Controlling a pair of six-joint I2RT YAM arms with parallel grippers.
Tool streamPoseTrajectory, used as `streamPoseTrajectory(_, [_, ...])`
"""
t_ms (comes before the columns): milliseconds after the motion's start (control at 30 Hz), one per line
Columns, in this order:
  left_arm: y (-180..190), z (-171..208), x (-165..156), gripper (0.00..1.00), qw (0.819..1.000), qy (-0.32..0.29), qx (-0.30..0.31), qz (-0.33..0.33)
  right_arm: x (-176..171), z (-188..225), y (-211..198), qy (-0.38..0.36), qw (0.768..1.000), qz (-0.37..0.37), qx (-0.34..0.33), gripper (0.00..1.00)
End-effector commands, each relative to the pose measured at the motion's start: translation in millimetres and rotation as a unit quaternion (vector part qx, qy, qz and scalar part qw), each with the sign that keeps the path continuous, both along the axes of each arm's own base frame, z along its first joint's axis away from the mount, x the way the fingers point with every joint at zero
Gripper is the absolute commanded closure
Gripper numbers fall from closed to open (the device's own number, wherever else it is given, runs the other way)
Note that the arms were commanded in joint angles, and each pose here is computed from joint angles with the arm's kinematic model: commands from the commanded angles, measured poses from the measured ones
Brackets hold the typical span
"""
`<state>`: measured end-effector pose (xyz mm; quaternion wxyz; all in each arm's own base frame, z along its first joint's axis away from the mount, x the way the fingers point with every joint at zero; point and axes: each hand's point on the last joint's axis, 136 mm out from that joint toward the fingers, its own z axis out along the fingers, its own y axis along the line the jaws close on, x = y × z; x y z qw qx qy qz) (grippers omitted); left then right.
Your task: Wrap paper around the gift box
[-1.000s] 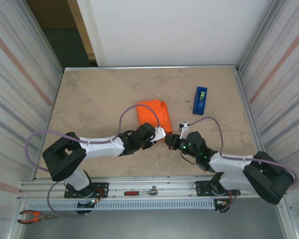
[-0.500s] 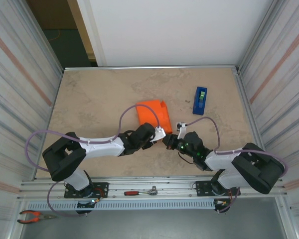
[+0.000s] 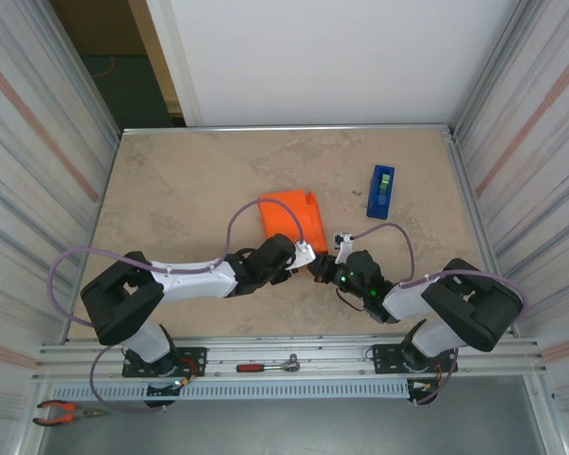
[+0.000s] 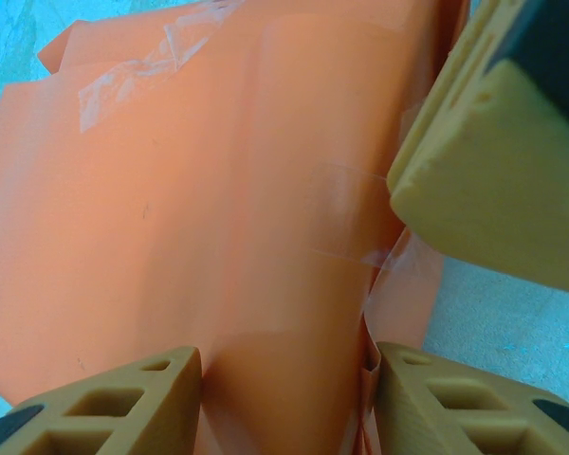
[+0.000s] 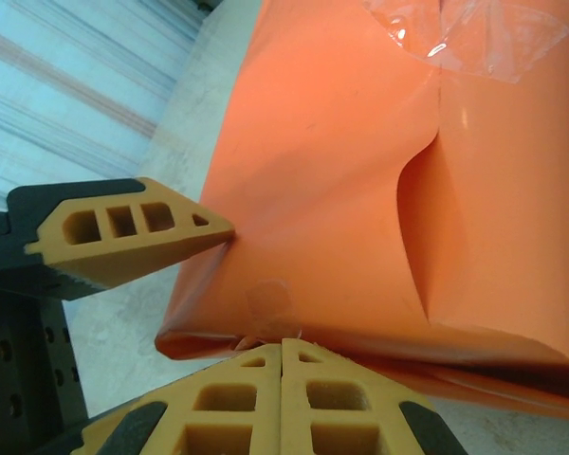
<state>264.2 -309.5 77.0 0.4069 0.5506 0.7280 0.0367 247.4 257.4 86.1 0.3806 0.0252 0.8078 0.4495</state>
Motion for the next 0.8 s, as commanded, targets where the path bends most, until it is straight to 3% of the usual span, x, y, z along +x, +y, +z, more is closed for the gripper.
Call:
streamPoseTrajectory(0, [11.4,-32.1,-19.0,0.51,0.998,0.049,0.038,-0.008,12.7,13.8,5.2,-0.015,1.000,-0.012,0.024,1.00])
streamPoseTrajectory(433, [11.2,-34.3,-21.3,0.51,0.998,0.050,0.040,-0.010,14.6,5.5,6.7,0.000,0.999,-0.011,0.037,1.00])
streamPoseTrajectory(567, [10.9,-34.8,-21.1,0.51,0.998,0.051,0.041,-0.010,12.8,6.3,4.1,0.002,0.999,-0.011,0.033,0.85])
streamPoseTrajectory(767, [11.2,-35.4,-21.3,0.55,0.998,0.052,0.041,-0.010,12.3,7.7,0.2,0.005,1.000,-0.015,0.016,0.78])
